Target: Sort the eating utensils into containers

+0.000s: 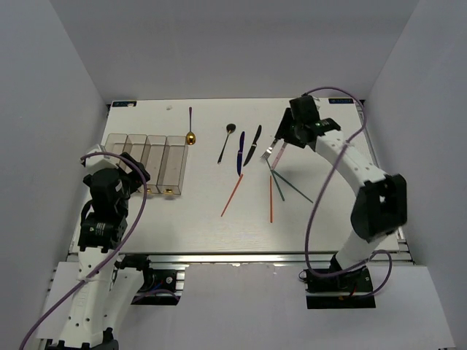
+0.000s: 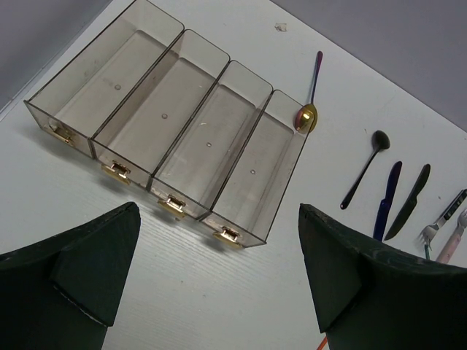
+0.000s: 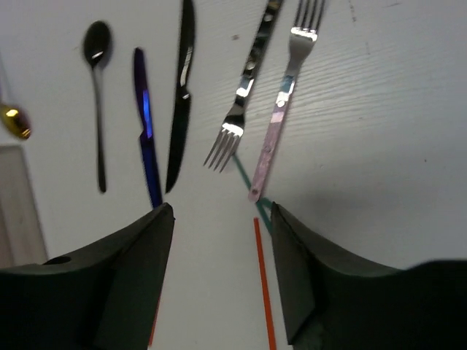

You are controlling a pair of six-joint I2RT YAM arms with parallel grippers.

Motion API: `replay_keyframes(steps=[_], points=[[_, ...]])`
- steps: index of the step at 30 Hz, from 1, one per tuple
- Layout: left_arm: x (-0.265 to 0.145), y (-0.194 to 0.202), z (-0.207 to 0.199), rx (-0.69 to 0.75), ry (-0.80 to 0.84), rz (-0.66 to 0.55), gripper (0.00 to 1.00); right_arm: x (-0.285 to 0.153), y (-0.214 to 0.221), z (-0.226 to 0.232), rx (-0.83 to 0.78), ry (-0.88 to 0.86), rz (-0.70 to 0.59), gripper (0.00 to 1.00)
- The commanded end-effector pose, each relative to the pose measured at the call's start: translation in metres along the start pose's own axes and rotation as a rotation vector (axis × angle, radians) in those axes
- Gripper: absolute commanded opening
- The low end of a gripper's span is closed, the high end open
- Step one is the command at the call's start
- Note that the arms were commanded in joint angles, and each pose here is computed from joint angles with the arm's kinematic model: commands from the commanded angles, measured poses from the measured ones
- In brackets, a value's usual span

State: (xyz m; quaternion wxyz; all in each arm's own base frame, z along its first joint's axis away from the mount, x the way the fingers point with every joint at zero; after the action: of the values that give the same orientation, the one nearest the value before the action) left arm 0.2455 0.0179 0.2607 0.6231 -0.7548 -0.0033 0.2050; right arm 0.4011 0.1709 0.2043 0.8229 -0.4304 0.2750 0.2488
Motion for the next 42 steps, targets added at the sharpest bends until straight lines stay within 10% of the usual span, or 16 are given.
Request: replay_keyframes(steps=[1,26,36,42], points=[[0.002,0.001,0.002,0.000,-0.014,-0.001,0.98,0.029,-0.024,-0.020,0.040,0.207,-0.099,0.59],[0.012,0.011,-0.009,0.030,0.032,0.055,0.98,0.168,0.049,-0.070,-0.041,0.384,0.092,0.50],[0.014,0.012,-0.009,0.031,0.032,0.061,0.98,0.138,0.025,-0.063,0.044,0.364,-0.009,0.08],[0.013,0.011,-0.018,0.038,0.085,0.064,0.98,0.086,-0.014,-0.015,0.037,0.170,-0.078,0.00]])
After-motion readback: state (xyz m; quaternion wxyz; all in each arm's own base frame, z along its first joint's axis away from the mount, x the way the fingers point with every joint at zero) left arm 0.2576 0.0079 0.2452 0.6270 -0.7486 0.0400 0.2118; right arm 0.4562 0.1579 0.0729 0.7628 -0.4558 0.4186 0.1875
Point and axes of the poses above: each gripper's point midway between its finger pads, its own x axis out along the fingers, its own z axis along the line the jaws close on, y = z × x, the point moved 1 cm from there along -x, back along the fingers, and after that the axes turned 12 degrees about x, right-handed, at the moved point
